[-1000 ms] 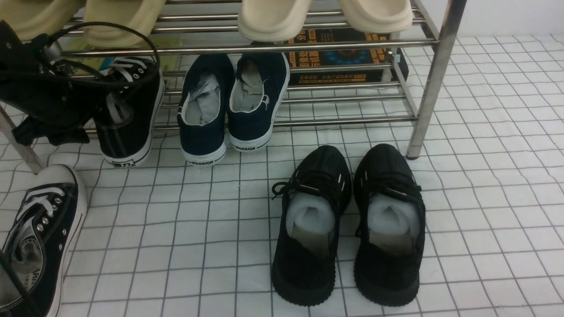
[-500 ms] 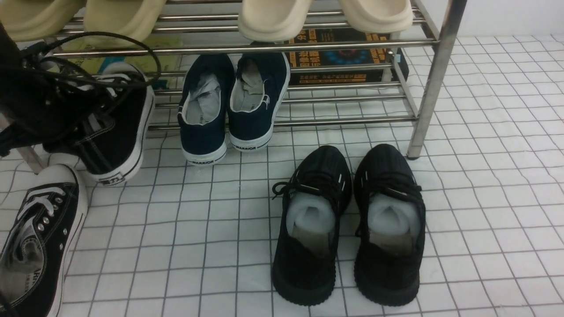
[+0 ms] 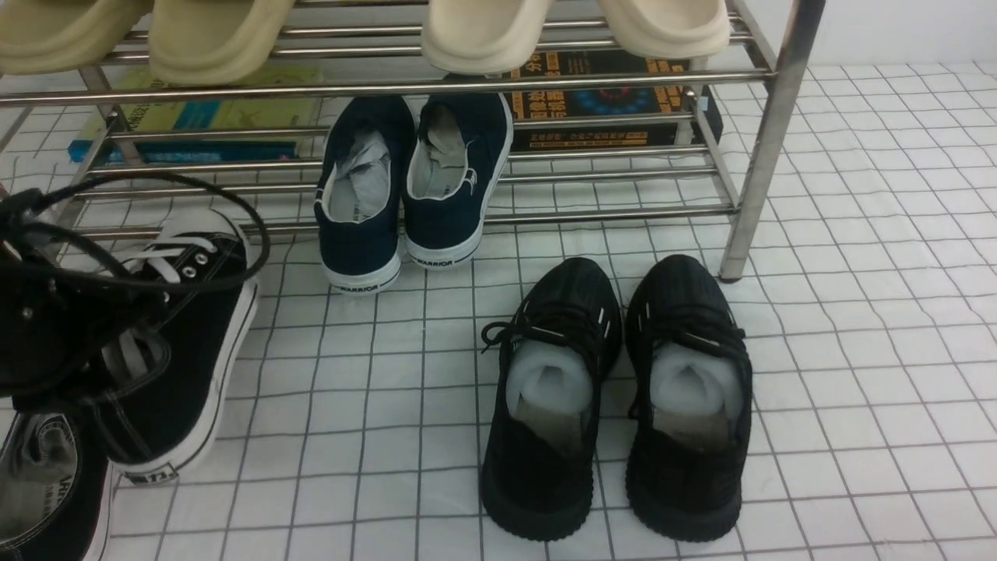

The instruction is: Take the shoes off the shelf with your hand from the white checkered tablecloth.

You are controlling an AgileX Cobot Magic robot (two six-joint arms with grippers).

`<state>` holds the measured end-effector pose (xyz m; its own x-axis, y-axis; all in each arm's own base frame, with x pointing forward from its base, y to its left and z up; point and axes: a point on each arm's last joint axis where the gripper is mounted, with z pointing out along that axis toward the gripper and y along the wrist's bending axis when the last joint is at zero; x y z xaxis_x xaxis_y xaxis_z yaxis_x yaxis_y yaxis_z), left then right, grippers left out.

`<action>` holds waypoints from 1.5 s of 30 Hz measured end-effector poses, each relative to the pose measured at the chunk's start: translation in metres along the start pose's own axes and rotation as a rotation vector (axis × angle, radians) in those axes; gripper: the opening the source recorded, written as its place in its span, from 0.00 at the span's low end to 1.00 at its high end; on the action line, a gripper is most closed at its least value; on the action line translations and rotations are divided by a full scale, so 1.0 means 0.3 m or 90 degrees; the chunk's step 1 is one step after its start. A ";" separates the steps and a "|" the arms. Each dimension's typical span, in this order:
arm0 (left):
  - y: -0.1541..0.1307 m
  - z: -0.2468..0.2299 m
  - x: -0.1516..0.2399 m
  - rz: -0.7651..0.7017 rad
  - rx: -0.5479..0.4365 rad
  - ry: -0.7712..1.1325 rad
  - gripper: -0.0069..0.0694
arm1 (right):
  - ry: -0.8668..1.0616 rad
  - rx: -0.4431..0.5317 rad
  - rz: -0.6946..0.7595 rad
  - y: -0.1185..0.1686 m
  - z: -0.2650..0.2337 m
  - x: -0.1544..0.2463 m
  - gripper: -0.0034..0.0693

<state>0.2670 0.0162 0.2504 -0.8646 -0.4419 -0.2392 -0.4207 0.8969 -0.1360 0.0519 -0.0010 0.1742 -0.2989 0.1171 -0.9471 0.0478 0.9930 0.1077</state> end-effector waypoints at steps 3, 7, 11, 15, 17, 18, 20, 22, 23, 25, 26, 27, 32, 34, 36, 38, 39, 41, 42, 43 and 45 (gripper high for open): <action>0.010 0.033 0.021 -0.005 -0.001 0.001 0.11 | 0.000 0.000 0.000 0.000 0.000 0.000 0.38; 0.020 0.051 0.042 -0.009 -0.013 0.026 0.11 | 0.000 0.000 0.000 0.000 0.000 0.000 0.38; 0.025 0.052 0.053 -0.011 -0.021 0.046 0.11 | 0.000 0.000 0.000 0.000 0.000 0.000 0.38; 0.025 0.052 0.054 -0.012 -0.021 0.047 0.12 | 0.000 0.000 0.000 0.000 0.000 0.000 0.38; 0.025 0.052 0.054 -0.012 -0.022 0.048 0.12 | 0.000 0.000 0.000 0.000 0.000 0.000 0.38; 0.025 0.052 0.054 -0.012 -0.022 0.048 0.12 | 0.000 0.000 0.000 0.000 0.000 0.000 0.38; 0.025 0.052 0.054 -0.012 -0.022 0.048 0.12 | 0.000 0.000 0.000 0.000 0.000 0.000 0.38; 0.025 0.052 0.053 -0.003 -0.021 0.046 0.15 | 0.000 0.000 0.000 0.000 0.000 0.000 0.38; 0.025 0.052 0.053 -0.001 -0.020 0.046 0.15 | 0.000 0.000 0.000 0.000 0.000 0.000 0.38; 0.024 0.052 0.052 0.013 -0.019 0.044 0.21 | 0.000 0.000 0.000 0.000 0.000 0.000 0.38; 0.023 0.047 0.051 0.024 -0.016 0.042 0.26 | 0.000 0.000 0.000 0.000 0.000 0.000 0.38; 0.021 0.038 0.047 0.030 -0.014 0.038 0.31 | 0.000 0.000 0.000 0.000 0.000 0.000 0.38; 0.015 -0.059 0.029 0.046 -0.012 -0.002 0.51 | 0.000 0.000 0.000 0.000 0.000 0.000 0.38; 0.021 -0.133 0.031 0.062 -0.018 -0.030 0.54 | 0.000 0.000 0.000 0.000 0.000 0.000 0.38; 0.029 -0.189 0.043 0.083 -0.021 -0.053 0.53 | 0.000 0.000 -0.001 0.000 0.000 0.000 0.38; 0.037 -0.231 0.064 0.110 -0.022 -0.066 0.48 | 0.000 0.000 -0.001 0.000 0.000 0.000 0.38; 0.049 -0.274 0.096 0.138 -0.021 -0.073 0.42 | 0.000 0.000 -0.001 0.000 0.000 0.000 0.38; 0.066 -0.324 0.152 0.178 -0.011 -0.091 0.29 | 0.000 0.000 -0.001 0.000 0.000 0.000 0.38; 0.066 -0.321 0.154 0.181 -0.011 -0.087 0.29 | 0.000 0.000 -0.001 0.000 0.000 0.000 0.38; 0.082 -0.353 0.213 0.207 0.007 -0.112 0.18 | 0.000 0.000 -0.001 0.000 0.000 0.000 0.38; 0.092 -0.367 0.260 0.230 0.026 -0.130 0.13 | 0.000 0.000 -0.001 0.000 0.000 0.000 0.38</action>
<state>0.1578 0.0084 0.3338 -0.8803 -0.0971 -0.4643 -0.0857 0.9953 -0.0458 0.0519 -0.0010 0.1742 -0.2989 0.1163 -0.9472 0.0479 0.9931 0.1069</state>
